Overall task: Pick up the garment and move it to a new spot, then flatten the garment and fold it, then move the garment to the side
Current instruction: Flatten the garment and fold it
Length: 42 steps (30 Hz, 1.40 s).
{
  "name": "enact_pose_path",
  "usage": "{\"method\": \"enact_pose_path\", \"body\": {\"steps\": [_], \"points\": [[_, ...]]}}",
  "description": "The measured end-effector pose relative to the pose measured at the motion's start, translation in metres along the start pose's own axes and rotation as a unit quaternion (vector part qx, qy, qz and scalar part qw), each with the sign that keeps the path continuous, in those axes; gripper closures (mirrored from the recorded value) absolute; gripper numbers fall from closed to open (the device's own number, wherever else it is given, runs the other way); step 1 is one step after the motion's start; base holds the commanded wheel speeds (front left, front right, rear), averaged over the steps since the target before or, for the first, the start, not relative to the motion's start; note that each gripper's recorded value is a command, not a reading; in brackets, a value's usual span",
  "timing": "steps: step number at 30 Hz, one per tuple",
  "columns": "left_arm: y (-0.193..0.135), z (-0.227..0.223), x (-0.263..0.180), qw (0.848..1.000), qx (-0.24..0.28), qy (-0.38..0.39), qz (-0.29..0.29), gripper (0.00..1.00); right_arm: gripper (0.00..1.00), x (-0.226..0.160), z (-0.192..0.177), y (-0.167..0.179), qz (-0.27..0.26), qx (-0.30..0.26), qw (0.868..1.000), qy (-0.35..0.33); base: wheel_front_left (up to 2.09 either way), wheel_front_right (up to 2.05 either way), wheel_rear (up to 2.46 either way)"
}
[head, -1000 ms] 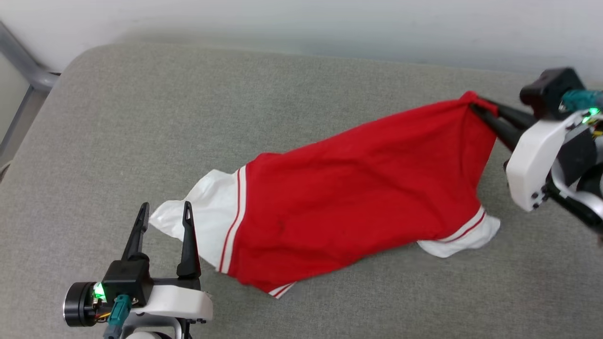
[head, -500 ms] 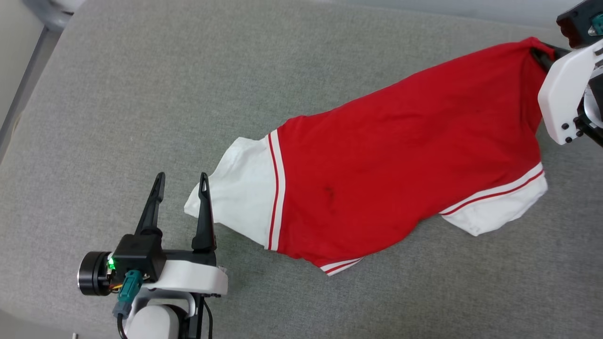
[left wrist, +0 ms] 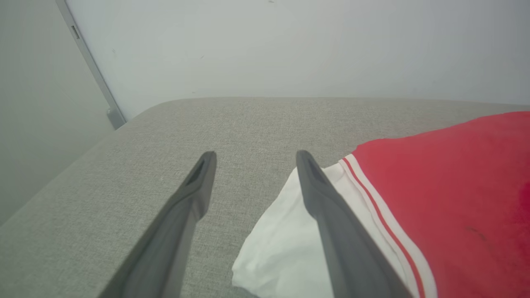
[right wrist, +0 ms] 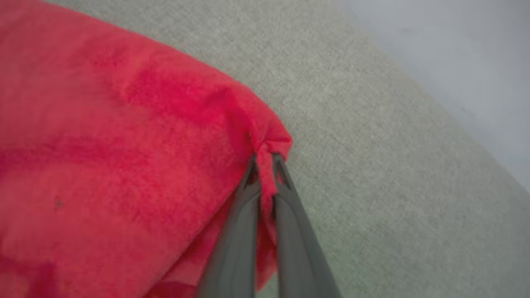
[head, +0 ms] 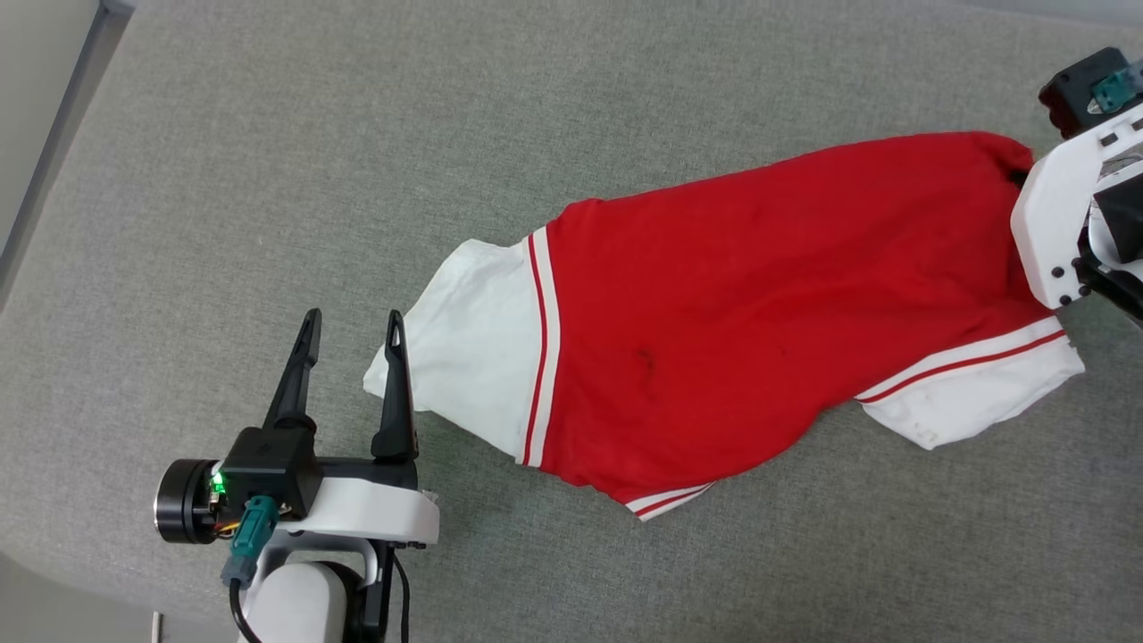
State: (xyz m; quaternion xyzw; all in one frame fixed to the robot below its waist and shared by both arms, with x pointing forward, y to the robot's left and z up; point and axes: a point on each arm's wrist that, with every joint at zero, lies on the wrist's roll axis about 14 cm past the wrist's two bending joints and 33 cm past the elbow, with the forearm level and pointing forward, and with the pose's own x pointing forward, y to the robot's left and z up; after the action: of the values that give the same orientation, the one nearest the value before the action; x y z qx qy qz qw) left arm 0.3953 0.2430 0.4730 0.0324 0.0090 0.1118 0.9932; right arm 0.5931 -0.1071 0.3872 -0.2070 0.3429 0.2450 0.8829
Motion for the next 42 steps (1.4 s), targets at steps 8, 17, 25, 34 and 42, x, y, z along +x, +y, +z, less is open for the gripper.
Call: {"method": "enact_pose_path", "body": {"steps": [8, 17, 25, 34, 42], "points": [[0.002, 0.014, -0.010, 1.000, -0.004, -0.018, 0.000, 0.00, 0.00, -0.054, 0.073, -0.020, -0.013, 0.023, 0.981, -0.190, 0.00, 0.00, 0.00], [-0.003, 0.021, -0.023, 1.000, -0.008, -0.028, -0.010, 0.00, 0.00, -0.129, 0.099, 0.026, 0.058, 0.010, 0.960, -0.275, 0.00, 0.00, 0.00], [-0.008, 0.027, -0.029, 0.999, -0.011, -0.036, -0.021, 0.00, 0.00, -0.170, 0.066, 0.077, 0.139, -0.028, 0.972, -0.186, 0.00, 0.00, 0.00], [-0.005, 0.027, -0.030, 0.999, -0.010, -0.037, -0.018, 0.00, 0.00, -0.167, -0.007, 0.101, 0.174, -0.072, 0.982, -0.010, 0.00, 0.00, 0.00], [-0.005, 0.017, -0.022, 1.000, -0.006, -0.021, -0.015, 0.00, 0.00, -0.125, -0.057, 0.106, 0.185, -0.073, 0.977, 0.081, 0.00, 0.00, 0.00]]}}
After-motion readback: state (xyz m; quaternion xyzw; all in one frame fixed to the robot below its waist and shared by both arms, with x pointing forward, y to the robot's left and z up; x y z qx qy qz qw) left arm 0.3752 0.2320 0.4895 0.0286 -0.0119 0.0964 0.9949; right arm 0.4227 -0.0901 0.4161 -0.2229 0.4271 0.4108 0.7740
